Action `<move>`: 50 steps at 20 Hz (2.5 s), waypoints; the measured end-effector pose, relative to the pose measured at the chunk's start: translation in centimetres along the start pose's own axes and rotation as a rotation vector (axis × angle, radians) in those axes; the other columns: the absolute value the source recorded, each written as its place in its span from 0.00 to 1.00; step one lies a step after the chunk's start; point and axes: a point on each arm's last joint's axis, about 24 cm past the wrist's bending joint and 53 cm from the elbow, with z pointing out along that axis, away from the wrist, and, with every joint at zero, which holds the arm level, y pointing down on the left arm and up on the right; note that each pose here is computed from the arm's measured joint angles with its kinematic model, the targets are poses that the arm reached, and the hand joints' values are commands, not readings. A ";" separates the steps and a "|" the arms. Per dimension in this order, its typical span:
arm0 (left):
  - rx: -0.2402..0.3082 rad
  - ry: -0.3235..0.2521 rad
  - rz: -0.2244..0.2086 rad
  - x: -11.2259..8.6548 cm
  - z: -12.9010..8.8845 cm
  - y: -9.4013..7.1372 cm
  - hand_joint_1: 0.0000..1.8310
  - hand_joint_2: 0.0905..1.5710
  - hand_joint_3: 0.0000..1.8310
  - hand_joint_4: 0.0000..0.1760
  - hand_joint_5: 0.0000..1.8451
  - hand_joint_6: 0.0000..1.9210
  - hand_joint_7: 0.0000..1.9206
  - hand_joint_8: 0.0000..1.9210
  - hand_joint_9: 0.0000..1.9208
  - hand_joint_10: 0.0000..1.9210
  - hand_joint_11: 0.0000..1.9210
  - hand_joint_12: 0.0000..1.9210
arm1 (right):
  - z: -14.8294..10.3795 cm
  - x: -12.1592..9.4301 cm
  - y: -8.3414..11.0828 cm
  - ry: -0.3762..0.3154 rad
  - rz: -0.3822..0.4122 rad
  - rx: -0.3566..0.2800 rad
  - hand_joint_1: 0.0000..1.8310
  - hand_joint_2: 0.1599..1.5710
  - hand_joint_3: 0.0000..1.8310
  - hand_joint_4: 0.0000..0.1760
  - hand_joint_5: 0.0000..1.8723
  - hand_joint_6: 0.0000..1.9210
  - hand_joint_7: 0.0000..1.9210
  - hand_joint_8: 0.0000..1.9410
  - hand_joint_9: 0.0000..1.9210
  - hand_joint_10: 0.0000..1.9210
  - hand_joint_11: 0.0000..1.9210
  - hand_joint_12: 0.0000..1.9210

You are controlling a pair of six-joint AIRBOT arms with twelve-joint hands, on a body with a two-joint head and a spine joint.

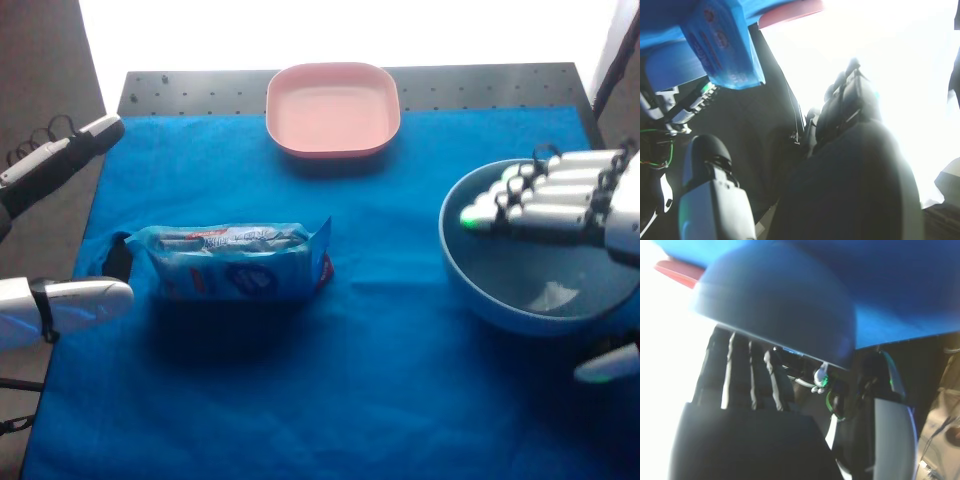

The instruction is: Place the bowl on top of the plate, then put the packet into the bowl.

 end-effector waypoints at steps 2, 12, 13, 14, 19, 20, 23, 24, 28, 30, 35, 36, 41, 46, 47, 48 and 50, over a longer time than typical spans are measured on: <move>0.001 -0.001 0.000 0.0 0.0 0.0 0.37 0.59 0.00 0.93 0.00 0.00 0.00 0.00 0.00 0.00 0.00 0.00 | 0.3 0.5 -0.3 0.015 -0.002 0.009 0.40 0.56 0.00 0.00 0.16 0.00 0.13 0.00 0.15 0.00 0.00 0.36; 0.000 0.000 -0.007 0.2 0.0 0.1 0.38 0.60 0.00 1.00 0.00 0.00 0.00 0.00 0.00 0.00 0.00 0.00 | 1.5 1.5 -0.6 0.026 0.015 0.008 0.62 0.79 0.00 0.00 0.41 0.56 0.44 0.01 0.39 0.01 0.14 0.59; 0.000 0.005 -0.006 0.3 0.0 0.1 0.37 0.60 0.00 1.00 0.00 0.00 0.00 0.00 0.00 0.00 0.00 0.00 | 1.5 1.3 -0.7 0.020 0.021 0.008 0.69 0.65 0.00 0.00 0.57 0.54 0.59 0.26 0.54 0.05 0.25 0.63; 0.002 0.006 -0.006 0.3 0.0 0.0 0.37 0.60 0.00 1.00 0.00 0.00 0.00 0.00 0.00 0.00 0.00 0.00 | 1.6 1.3 -0.6 0.016 0.023 0.003 0.69 0.65 0.00 0.00 0.57 0.54 0.59 0.26 0.54 0.05 0.25 0.63; 0.003 0.004 -0.007 0.3 0.0 0.0 0.38 0.61 0.00 0.98 0.00 0.00 0.00 0.00 0.00 0.00 0.00 0.00 | 2.1 1.4 -0.5 0.010 0.038 -0.007 0.64 0.32 0.82 0.00 0.46 0.98 0.54 1.00 0.76 1.00 0.76 1.00; 0.002 0.004 -0.006 0.3 0.0 0.1 0.37 0.61 0.00 1.00 0.00 0.00 0.00 0.00 0.00 0.00 0.00 0.00 | 2.2 1.9 -1.1 0.025 0.039 0.019 0.62 0.44 0.68 0.00 0.37 0.96 0.46 1.00 0.70 1.00 0.69 1.00; 0.003 0.003 -0.006 0.2 0.0 0.0 0.37 0.62 0.00 0.91 0.00 0.00 0.00 0.00 0.00 0.00 0.00 0.00 | 2.1 0.9 -1.6 -0.002 0.053 0.033 0.60 0.52 0.57 0.00 0.31 0.95 0.41 1.00 0.65 1.00 0.64 1.00; 0.005 0.006 -0.006 0.3 0.0 0.0 0.37 0.62 0.00 0.87 0.00 0.00 0.00 0.00 0.00 0.00 0.00 0.00 | 2.2 0.3 -1.5 -0.018 0.056 0.029 0.60 0.51 0.57 0.00 0.33 0.95 0.40 1.00 0.63 1.00 0.63 1.00; 0.003 -0.001 -0.014 0.4 0.0 0.1 0.37 0.61 0.00 0.89 0.00 0.00 0.00 0.00 0.00 0.00 0.00 0.00 | 2.5 -1.4 -0.1 -0.065 0.054 -0.020 0.60 0.53 0.54 0.00 0.34 0.93 0.39 1.00 0.67 1.00 0.65 1.00; 0.005 0.006 -0.015 0.6 0.0 0.1 0.36 0.61 0.00 0.86 0.00 0.00 0.00 0.00 0.00 0.00 0.00 0.00 | 2.5 -1.8 0.3 -0.082 0.060 -0.037 0.63 0.38 0.73 0.00 0.42 0.94 0.49 1.00 0.75 1.00 0.71 1.00; 0.005 0.004 -0.017 0.6 0.0 0.1 0.36 0.61 0.00 0.78 0.00 0.00 0.00 0.00 0.00 0.00 0.00 0.00 | 2.3 -5.5 1.3 -0.190 0.083 -0.089 0.48 0.56 0.54 0.00 0.34 1.00 0.64 1.00 0.74 1.00 0.76 1.00; 0.006 0.004 -0.017 0.6 0.0 0.1 0.35 0.61 0.00 0.72 0.00 0.00 0.00 0.00 0.00 0.00 0.00 0.00 | 2.3 -6.9 2.0 -0.235 0.053 -0.110 0.48 0.52 0.58 0.00 0.37 1.00 0.68 1.00 0.76 1.00 0.76 1.00; 0.005 0.003 -0.018 0.5 0.0 0.1 0.35 0.61 0.00 0.69 0.00 0.00 0.00 0.00 0.00 0.00 0.00 0.00 | 3.6 -8.0 1.1 -0.277 0.076 -0.102 0.52 0.47 0.64 0.00 0.39 1.00 0.70 1.00 0.78 1.00 0.81 1.00; 0.006 0.004 -0.019 0.6 0.0 0.1 0.34 0.61 0.00 0.56 0.00 0.00 0.00 0.00 0.00 0.00 0.00 0.00 | 5.7 -9.9 1.6 -0.330 0.084 -0.132 0.54 0.52 0.59 0.00 0.41 1.00 0.70 1.00 0.78 1.00 0.82 1.00; 0.006 0.004 -0.018 0.6 0.0 0.1 0.33 0.61 0.00 0.54 0.00 0.00 0.00 0.00 0.00 0.00 0.00 0.00 | 6.0 -10.3 1.8 -0.341 0.083 -0.140 0.63 0.34 0.80 0.00 0.47 0.98 0.59 1.00 0.76 1.00 0.80 1.00; 0.005 0.004 -0.018 0.6 0.0 0.1 0.33 0.61 0.00 0.49 0.00 0.00 0.00 0.00 0.00 0.00 0.00 0.00 | 6.5 -10.7 1.9 -0.349 0.083 -0.142 0.65 0.28 0.89 0.00 0.51 0.98 0.59 1.00 0.77 1.00 0.80 1.00; 0.007 0.005 -0.015 0.5 0.0 0.1 0.33 0.61 0.00 0.42 0.00 0.00 0.00 0.00 0.00 0.00 0.00 0.00 | 7.1 -11.2 1.8 -0.358 0.082 -0.139 0.74 0.31 0.84 0.00 0.58 1.00 0.52 1.00 0.76 1.00 0.80 1.00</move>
